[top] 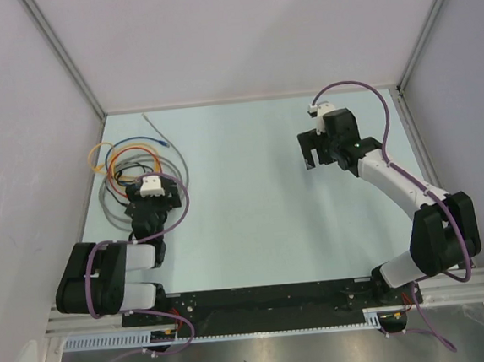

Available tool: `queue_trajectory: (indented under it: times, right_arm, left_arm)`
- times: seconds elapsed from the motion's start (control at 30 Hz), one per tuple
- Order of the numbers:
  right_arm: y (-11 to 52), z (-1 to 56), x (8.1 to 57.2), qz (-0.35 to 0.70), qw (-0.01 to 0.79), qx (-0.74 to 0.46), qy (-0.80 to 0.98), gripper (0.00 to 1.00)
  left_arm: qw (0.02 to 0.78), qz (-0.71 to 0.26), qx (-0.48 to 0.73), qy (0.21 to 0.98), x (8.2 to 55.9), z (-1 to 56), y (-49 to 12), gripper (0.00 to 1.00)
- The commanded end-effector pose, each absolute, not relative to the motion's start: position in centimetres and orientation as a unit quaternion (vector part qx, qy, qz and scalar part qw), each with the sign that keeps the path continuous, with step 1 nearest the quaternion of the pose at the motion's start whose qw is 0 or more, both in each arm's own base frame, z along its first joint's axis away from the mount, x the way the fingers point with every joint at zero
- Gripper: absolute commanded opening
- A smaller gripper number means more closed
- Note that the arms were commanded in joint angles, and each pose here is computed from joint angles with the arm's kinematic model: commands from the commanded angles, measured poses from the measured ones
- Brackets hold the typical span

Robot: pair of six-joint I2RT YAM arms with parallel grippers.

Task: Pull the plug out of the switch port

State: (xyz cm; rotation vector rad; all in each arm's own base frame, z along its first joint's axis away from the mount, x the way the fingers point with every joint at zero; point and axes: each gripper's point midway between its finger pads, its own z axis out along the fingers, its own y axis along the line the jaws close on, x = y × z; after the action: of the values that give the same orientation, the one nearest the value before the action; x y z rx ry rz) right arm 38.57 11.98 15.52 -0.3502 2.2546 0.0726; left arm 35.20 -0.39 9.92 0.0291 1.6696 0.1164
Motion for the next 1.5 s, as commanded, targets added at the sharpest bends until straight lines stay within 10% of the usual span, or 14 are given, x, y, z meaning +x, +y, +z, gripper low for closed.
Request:
queue_trajectory:
  times: [0.0,0.5,0.83,0.87,0.9,0.97,1.0,1.07,1.13,1.17,1.47]
  right_arm:
    - [14.1,16.0,38.8,0.076,0.422,-0.169,0.887,1.0]
    - [15.6,17.1,38.2,0.098,0.432,-0.237,0.864,1.0]
    - [16.5,17.4,37.4,0.126,0.428,-0.251,0.859,1.0]
    - [16.6,17.5,37.4,0.134,0.428,-0.253,0.857,0.54]
    - [16.7,17.7,37.3,0.141,0.428,-0.255,0.856,0.1]
    - [16.1,18.1,37.5,0.133,0.432,-0.234,0.861,0.0]
    - [16.0,18.2,37.5,0.131,0.433,-0.232,0.861,0.0]
    - [15.5,18.3,37.5,0.123,0.434,-0.227,0.863,0.6]
    - [15.0,18.3,37.7,0.106,0.437,-0.222,0.865,0.96]
    - [14.9,18.1,37.6,0.101,0.433,-0.222,0.868,1.0]
    - [14.3,17.6,37.2,0.057,0.413,-0.174,0.892,1.0]
  left_arm:
    - [0.711,0.048,-0.007,0.702,35.5,12.8,-0.4,1.0]
    - [0.668,0.027,0.06,0.741,37.3,15.1,-2.4,1.0]
    - [0.641,0.014,-0.047,0.766,41.9,28.9,-2.3,1.0]
    - [0.632,0.014,-0.044,0.774,41.8,29.1,-2.4,0.97]
    - [0.61,0.003,-0.021,0.792,41.6,28.4,-3.2,0.79]
    - [0.611,-0.024,0.021,0.791,41.8,30.2,-4.5,0.01]
    - [0.596,-0.054,0.047,0.8,41.4,29.8,-5.9,0.0]
    - [0.594,-0.081,0.077,0.796,41.2,30.2,-7.2,0.14]
    - [0.585,-0.091,0.067,0.803,41.1,29.8,-7.4,0.71]
    - [0.581,-0.09,0.06,0.807,41.2,29.4,-7.3,0.99]
    - [0.436,-0.057,0.024,0.898,40.4,22.2,-2.3,1.0]
